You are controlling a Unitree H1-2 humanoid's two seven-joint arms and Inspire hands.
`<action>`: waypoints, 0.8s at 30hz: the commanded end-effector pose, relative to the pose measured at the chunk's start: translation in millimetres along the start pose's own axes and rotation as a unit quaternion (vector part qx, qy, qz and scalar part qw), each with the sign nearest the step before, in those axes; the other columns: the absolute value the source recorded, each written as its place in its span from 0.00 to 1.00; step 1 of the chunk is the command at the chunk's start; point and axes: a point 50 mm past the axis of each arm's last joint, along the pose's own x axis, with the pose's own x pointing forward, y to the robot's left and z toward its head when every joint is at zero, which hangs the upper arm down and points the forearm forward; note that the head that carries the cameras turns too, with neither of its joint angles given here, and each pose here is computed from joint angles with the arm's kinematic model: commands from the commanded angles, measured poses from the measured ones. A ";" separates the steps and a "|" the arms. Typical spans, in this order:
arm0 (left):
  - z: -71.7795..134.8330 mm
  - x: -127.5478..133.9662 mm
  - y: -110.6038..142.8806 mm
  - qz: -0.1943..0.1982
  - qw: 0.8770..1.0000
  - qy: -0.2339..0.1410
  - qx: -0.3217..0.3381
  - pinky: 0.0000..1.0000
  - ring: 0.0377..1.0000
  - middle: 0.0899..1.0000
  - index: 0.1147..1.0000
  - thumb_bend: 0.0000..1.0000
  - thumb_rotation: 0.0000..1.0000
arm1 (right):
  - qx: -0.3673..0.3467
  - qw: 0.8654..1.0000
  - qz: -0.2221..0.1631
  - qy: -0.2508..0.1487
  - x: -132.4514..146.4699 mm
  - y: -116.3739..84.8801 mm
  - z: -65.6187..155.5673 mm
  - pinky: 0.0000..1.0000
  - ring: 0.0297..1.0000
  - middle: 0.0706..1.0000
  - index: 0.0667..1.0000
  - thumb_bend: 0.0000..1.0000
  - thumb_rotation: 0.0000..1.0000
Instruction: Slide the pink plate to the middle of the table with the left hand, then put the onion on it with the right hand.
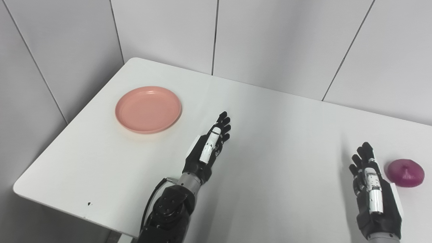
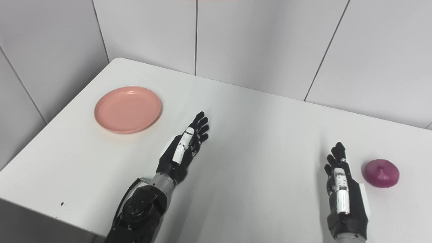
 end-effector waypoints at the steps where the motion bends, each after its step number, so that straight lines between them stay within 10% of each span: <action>1: -5.9 -2.1 3.0 0.004 1.000 0.026 0.005 1.00 1.00 1.00 0.98 0.40 1.00 | 0.002 0.999 0.004 -0.033 2.7 3.3 14.1 1.00 1.00 1.00 1.00 0.00 1.00; 24: 51.3 0.8 8.5 -0.013 0.998 -0.036 0.042 1.00 1.00 1.00 0.99 0.42 1.00 | 0.009 1.000 0.008 -0.026 1.3 9.3 17.2 1.00 1.00 1.00 1.00 0.00 1.00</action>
